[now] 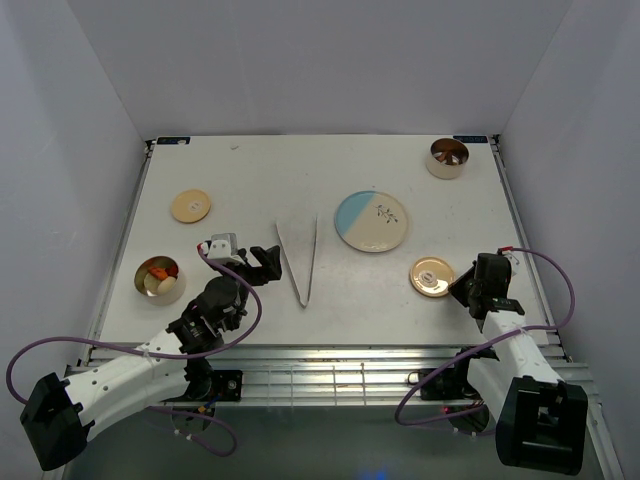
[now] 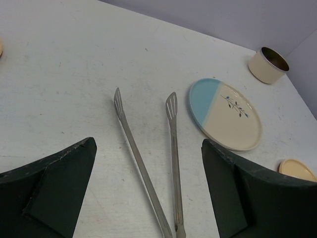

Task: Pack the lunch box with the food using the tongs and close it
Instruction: Pick up the box lid from the center of the board.

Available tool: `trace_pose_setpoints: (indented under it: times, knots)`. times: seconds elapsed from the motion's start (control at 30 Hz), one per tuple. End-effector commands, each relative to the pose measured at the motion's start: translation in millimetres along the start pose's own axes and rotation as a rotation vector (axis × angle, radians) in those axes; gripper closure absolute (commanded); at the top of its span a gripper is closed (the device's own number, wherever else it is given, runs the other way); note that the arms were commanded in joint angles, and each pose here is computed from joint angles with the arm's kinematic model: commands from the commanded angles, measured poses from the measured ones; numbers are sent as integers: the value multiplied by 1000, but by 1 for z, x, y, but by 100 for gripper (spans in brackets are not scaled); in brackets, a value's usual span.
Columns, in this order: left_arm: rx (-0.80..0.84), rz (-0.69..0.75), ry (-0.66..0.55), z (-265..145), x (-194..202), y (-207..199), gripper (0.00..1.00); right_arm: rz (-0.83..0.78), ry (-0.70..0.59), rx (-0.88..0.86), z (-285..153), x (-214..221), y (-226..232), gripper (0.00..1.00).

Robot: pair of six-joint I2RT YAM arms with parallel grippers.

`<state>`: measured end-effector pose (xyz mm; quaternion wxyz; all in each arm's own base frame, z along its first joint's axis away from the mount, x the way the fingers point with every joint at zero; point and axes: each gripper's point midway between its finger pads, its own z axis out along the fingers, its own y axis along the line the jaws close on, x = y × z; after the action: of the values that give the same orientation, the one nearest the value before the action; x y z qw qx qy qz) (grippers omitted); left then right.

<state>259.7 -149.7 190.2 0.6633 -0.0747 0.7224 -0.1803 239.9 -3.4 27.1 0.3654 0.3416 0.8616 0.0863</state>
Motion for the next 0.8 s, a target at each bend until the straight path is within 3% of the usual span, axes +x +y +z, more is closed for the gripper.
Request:
trace_pose_setpoints:
  times: [0.0,0.33,0.77]
  knots:
    - [6,-13,-21,-1,-6,-2,2,-23,-37,5,-3,-12,2,92]
    - [24,-26,-27,-3,-8,-4,2,-90,-109,-87,-1,-61,39,92]
    - [124,-31,9,-4,-7,-25,2,-90,-88,-246,34,-114,66,92]
